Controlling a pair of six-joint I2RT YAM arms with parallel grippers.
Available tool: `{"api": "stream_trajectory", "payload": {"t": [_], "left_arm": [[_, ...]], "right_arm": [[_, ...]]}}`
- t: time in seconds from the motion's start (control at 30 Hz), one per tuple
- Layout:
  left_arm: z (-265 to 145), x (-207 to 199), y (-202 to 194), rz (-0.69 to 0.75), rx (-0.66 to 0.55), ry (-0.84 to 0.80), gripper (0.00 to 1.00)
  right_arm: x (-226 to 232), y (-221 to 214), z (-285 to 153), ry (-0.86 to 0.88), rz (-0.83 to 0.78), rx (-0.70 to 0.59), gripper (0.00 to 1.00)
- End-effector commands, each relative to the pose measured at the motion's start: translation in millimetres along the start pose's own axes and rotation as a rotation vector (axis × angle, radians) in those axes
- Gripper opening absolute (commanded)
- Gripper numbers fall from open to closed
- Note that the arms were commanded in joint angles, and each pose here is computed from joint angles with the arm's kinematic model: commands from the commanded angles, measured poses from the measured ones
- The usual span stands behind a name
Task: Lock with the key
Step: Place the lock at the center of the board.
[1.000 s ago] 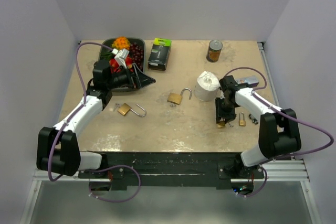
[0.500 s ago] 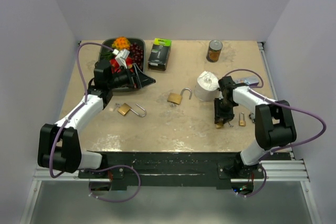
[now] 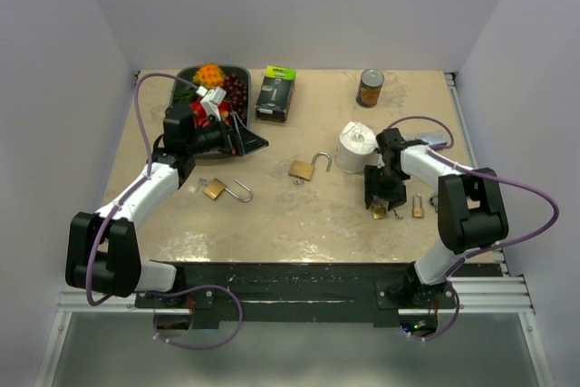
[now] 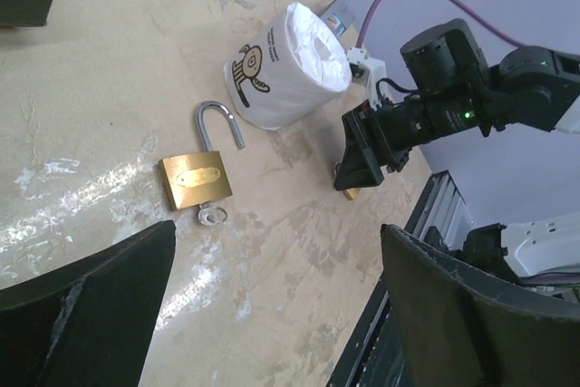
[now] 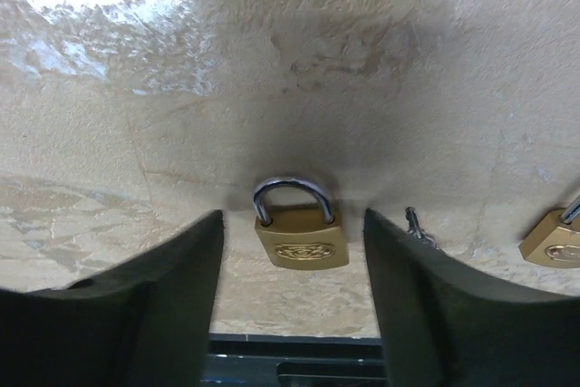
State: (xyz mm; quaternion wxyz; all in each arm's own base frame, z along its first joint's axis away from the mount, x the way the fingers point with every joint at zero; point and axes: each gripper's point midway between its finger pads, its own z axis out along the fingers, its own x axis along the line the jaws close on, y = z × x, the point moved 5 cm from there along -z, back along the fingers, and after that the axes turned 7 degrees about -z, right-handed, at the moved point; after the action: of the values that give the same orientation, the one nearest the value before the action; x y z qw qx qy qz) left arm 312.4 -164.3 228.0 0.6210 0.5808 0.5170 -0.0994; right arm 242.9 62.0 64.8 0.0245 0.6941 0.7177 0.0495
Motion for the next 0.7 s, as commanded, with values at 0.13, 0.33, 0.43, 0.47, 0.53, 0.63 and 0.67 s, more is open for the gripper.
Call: {"api": "stream_trajectory", "payload": {"t": [0.13,0.33,0.43,0.47,0.53,0.63,0.67], "left_arm": [[-8,0,16,0.144,-0.011,0.050,0.99],[-26,-11,23,0.312,-0.066,0.077,0.99],[-34,-13,26,0.408,-0.056,0.077,0.99],[-37,-12,21,0.416,-0.028,0.077,0.99],[-42,-15,23,0.499,-0.021,0.063,0.99],[-49,-11,27,0.631,0.022,0.068,0.99],[-52,-7,27,0.644,0.074,0.080,0.99]], "right_arm": [[1,14,-16,-0.004,0.005,-0.056,0.79],[3,13,-38,0.019,-0.007,-0.094,0.82],[5,9,-50,0.045,-0.015,-0.106,0.83],[5,8,-52,0.047,-0.012,-0.108,0.84],[6,4,-61,0.059,-0.013,-0.117,0.84],[7,3,-76,0.074,-0.019,-0.151,0.86],[7,5,-81,0.076,-0.023,-0.169,0.86]]}}
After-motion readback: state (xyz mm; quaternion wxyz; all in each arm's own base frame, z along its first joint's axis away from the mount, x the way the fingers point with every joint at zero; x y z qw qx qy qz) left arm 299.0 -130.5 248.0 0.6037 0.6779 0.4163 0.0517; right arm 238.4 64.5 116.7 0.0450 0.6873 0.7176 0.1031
